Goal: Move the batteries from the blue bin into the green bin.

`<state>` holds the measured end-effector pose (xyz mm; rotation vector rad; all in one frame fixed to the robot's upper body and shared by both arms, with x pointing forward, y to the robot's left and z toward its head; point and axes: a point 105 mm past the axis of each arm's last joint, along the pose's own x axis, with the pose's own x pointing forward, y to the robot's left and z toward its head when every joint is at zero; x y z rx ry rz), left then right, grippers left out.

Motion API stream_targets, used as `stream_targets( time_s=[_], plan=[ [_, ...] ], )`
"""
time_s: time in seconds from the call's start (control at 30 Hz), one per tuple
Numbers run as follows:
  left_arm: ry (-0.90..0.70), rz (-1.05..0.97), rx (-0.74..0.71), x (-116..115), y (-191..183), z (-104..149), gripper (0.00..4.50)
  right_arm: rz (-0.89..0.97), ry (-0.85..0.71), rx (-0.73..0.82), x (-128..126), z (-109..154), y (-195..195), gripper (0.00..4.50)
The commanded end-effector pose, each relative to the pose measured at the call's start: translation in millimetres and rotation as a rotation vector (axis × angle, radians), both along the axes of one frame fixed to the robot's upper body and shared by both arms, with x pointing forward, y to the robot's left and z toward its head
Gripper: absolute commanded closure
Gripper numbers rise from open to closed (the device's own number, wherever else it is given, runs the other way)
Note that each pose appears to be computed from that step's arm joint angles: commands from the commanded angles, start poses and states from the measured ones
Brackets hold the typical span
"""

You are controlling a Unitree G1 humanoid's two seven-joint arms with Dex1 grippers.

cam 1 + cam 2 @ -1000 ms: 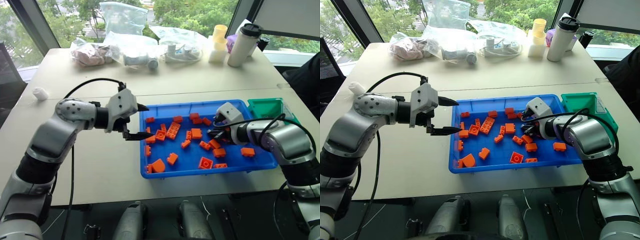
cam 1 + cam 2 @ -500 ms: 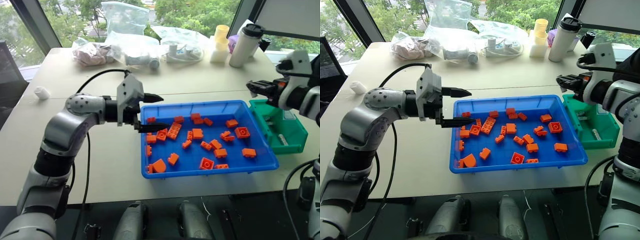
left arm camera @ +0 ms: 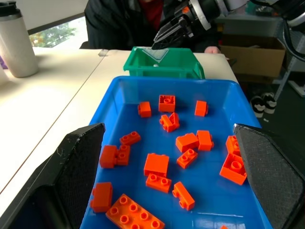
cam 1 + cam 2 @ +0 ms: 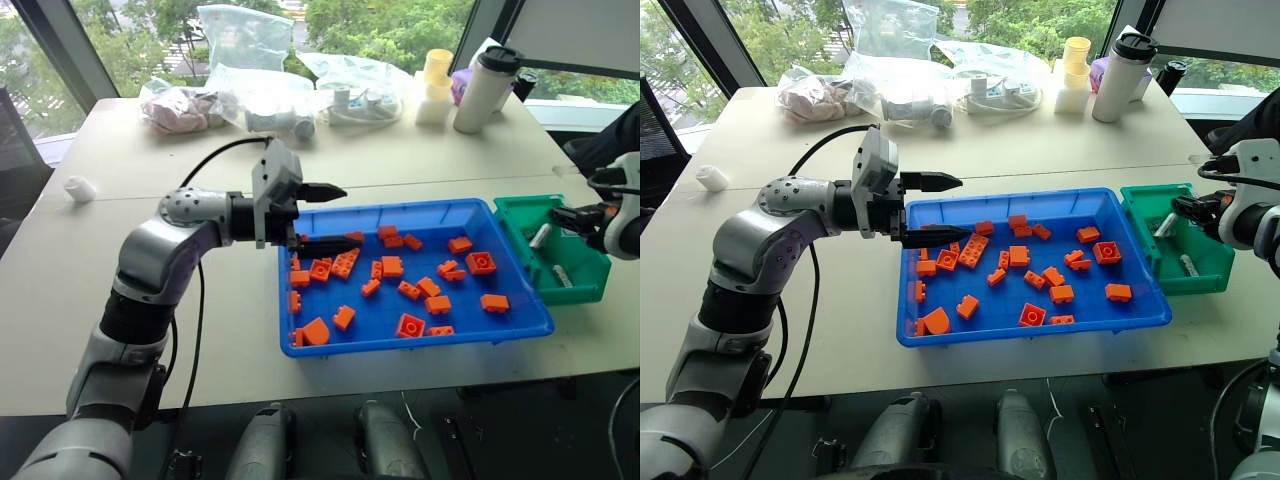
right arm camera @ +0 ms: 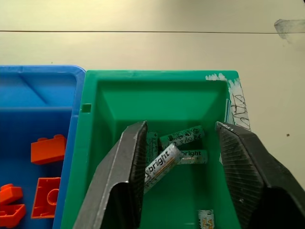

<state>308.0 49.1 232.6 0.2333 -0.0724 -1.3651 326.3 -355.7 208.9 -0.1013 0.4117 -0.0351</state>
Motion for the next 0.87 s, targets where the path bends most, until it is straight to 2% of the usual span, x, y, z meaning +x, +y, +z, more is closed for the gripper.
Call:
stream_targets(
  time_s=[0.03,0.17,0.3,0.4,0.5,0.67,0.87],
  plan=[
    [-0.047,0.0,-0.03,-2,3,14,0.0,-0.016,-0.064,-0.036,1,18,-3,0.05],
    [-0.054,0.023,-0.022,1,9,15,0.0,0.047,-0.146,-0.044,5,36,6,0.02],
    [-0.057,0.067,0.027,1,29,14,0.0,0.416,-0.195,-0.053,-10,44,64,0.02],
    [-0.043,0.139,0.078,2,53,7,0.0,0.541,-0.194,-0.051,-28,36,84,0.02],
    [-0.03,0.243,0.128,0,85,0,0.0,0.573,-0.181,-0.012,-47,29,85,0.02],
    [0.058,0.351,0.185,-22,117,-12,0.0,0.634,-0.057,0.007,-86,15,73,0.02],
    [0.134,0.362,0.186,-35,120,-24,0.0,0.675,-0.036,0.009,-89,22,66,0.02]
  ],
)
